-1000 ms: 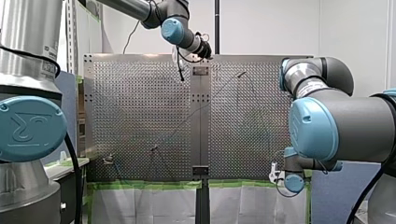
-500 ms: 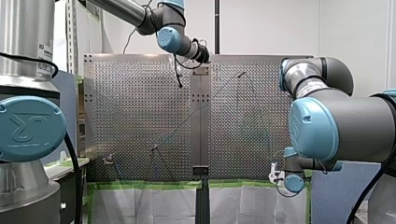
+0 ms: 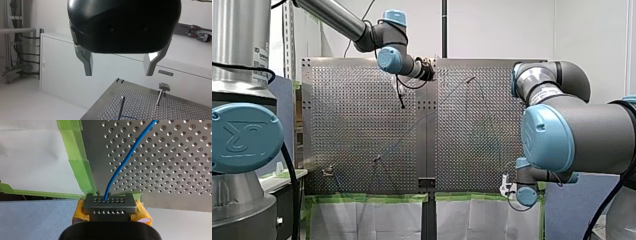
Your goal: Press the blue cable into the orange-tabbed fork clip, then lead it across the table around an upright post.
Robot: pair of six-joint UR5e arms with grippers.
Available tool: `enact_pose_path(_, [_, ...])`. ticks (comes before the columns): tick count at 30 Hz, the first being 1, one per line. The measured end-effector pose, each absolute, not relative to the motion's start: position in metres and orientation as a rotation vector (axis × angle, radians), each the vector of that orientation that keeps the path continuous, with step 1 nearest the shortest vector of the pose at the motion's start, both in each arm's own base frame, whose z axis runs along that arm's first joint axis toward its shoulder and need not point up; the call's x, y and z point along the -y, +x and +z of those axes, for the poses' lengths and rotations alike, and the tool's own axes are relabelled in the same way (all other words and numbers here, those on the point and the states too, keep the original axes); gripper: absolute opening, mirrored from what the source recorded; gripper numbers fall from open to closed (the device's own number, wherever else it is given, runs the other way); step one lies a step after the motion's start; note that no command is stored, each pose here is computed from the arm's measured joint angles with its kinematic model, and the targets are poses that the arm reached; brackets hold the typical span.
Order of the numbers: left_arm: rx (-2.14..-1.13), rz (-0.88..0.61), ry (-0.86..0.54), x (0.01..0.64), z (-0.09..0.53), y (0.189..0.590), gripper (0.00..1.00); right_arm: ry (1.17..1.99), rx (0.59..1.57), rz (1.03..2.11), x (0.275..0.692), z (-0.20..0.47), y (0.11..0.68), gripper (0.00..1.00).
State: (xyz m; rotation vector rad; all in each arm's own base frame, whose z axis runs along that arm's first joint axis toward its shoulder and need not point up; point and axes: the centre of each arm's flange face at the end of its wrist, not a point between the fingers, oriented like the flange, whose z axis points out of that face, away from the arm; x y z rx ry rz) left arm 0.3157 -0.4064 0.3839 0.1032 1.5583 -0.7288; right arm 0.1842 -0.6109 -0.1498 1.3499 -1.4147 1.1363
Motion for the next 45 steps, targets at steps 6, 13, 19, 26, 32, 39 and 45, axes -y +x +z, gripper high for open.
enact_pose_path(6, [-1.566,-0.78,0.081,0.403,0.364,0.312,1.0,1.362,1.409,1.129,0.612,-0.149,0.186,0.0])
enact_pose_path(13, [-1.564,-0.758,0.073,0.395,0.344,0.31,1.0,1.371,1.407,1.125,0.612,-0.149,0.188,0.0])
enact_pose_path(19, [-1.561,-0.711,0.056,0.382,0.322,0.31,1.0,1.373,1.406,1.127,0.611,-0.149,0.189,0.0])
enact_pose_path(26, [-1.583,-0.666,0.038,0.366,0.283,0.312,1.0,1.373,1.407,1.128,0.611,-0.15,0.19,0.0])
enact_pose_path(32, [-1.634,-0.605,0.039,0.354,0.237,0.314,1.0,1.372,1.407,1.129,0.611,-0.149,0.19,0.0])
enact_pose_path(39, [-1.691,-0.561,0.035,0.338,0.189,0.309,1.0,1.372,1.408,1.13,0.611,-0.149,0.19,0.0])
enact_pose_path(45, [-1.695,-0.53,0.047,0.326,0.171,0.299,1.0,1.372,1.409,1.131,0.611,-0.149,0.19,0.0])
